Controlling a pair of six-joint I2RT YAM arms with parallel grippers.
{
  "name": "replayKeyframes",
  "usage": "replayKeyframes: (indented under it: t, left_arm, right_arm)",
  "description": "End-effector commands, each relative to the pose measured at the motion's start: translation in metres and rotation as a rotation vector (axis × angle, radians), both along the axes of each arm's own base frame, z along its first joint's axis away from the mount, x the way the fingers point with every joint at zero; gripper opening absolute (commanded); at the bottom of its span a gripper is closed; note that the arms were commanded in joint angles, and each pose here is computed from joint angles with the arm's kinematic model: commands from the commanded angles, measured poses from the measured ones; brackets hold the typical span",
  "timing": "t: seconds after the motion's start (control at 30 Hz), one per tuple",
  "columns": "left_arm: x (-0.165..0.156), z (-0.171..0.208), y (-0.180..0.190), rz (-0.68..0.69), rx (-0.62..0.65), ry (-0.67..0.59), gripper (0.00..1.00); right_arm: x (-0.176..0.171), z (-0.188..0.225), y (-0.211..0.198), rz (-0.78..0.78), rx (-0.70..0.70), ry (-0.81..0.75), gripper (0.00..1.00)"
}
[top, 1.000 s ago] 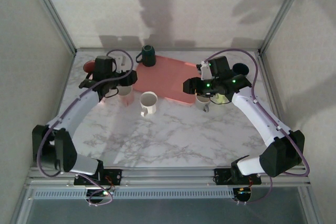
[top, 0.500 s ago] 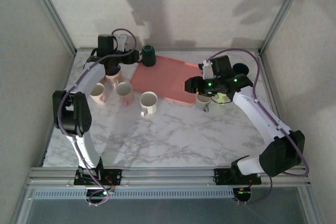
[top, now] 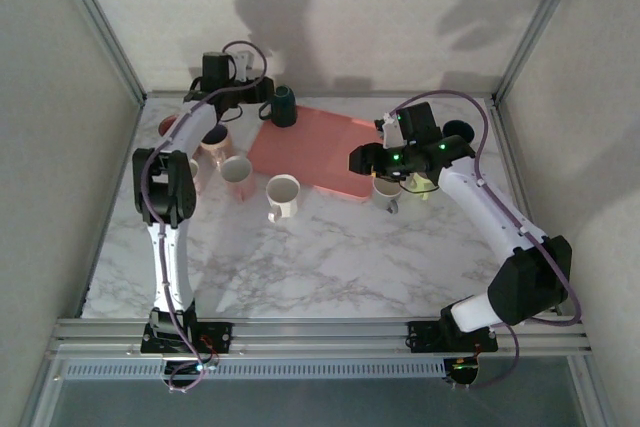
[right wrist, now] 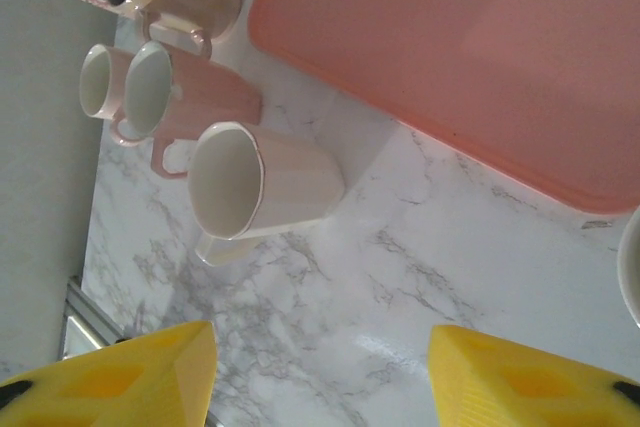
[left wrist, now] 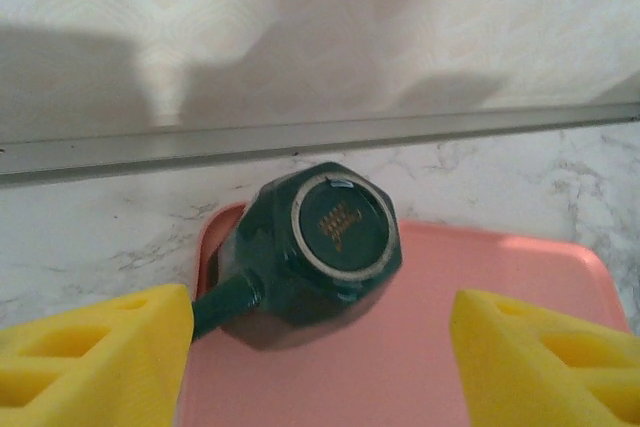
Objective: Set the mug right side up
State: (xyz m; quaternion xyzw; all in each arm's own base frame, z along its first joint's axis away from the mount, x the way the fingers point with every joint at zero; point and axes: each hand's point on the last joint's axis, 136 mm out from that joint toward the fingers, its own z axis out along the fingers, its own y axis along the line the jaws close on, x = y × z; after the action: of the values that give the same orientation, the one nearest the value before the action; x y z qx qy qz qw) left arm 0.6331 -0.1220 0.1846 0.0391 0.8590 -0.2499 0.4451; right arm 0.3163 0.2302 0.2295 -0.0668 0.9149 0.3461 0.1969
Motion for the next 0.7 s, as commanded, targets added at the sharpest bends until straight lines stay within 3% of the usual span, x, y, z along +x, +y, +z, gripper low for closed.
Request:
replayKeyframes:
  t: [0.0,0.2,0.67]
  left_arm:
    - [0.017,-0.003,-0.003,0.016,-0.058,0.003,0.67]
    - [0.032,-0.029,-0.007,0.032,-0.075,0.037,0.64]
    - [0.034,-0.074,-0.021,-0.008,-0.034,0.071,0.62]
  right_arm:
    - [0.006,0.009,0.002,0.011,0.023,-0.016,0.59]
    - [0.006,0.005,0.002,0.011,0.027,-0.003,0.59]
    - [0.006,0.005,0.003,0.006,0.044,0.024,0.59]
